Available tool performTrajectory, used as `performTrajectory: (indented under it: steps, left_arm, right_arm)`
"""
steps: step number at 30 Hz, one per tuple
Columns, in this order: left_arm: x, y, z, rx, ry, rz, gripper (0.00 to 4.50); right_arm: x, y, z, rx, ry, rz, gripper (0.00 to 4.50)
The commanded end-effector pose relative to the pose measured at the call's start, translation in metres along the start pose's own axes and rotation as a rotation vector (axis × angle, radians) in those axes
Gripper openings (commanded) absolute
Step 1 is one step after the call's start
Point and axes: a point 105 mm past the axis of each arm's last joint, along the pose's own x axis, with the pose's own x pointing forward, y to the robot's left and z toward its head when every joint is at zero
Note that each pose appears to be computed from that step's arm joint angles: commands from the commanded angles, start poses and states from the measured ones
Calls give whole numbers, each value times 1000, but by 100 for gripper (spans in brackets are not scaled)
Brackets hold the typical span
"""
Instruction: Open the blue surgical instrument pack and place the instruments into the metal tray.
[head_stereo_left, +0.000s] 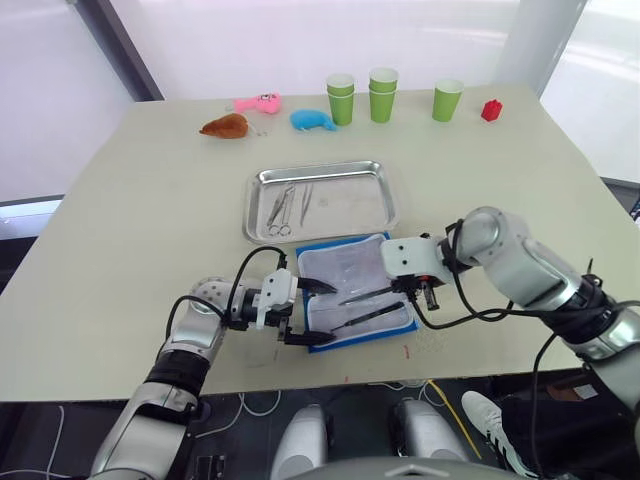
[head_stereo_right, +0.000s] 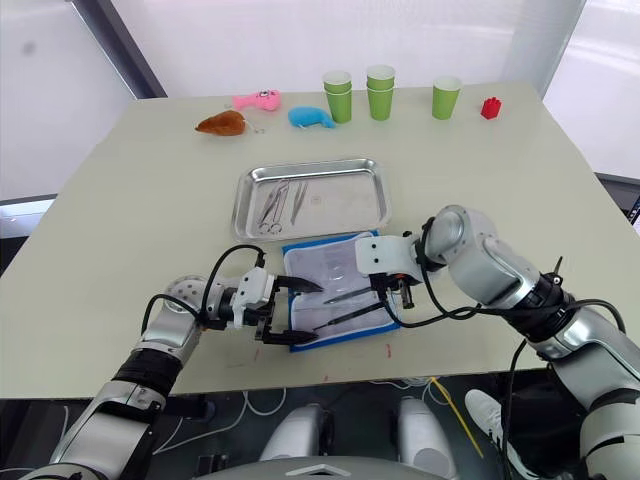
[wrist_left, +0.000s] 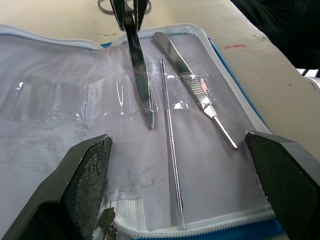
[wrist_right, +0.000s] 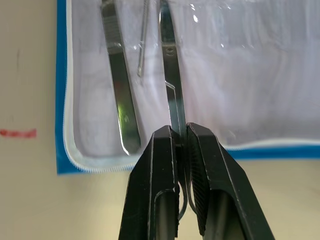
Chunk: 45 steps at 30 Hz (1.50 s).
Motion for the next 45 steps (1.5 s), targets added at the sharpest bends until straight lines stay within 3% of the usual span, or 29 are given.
performTrajectory:
  steps: [1,15,24,33,45]
  left_arm:
    - [5,-29,-46,-196,118,-38,450]
    - [6,-28,-47,-196,112,-35,450]
    - [6,-29,-48,-200,112,-36,450]
    - [6,-30,-48,-202,110,-33,450]
    - [4,-32,-50,-204,112,-14,450]
  right_arm:
    - [-23,-6,2,-29,-21,-55,3]
    - [-60,-6,-23,-1,10,-92,3]
    - [-78,-37,-16,217,-218,-283,3]
    - [-57,-82,10,461,-409,-446,3]
    - [-3,-147,44,647,-445,-623,3]
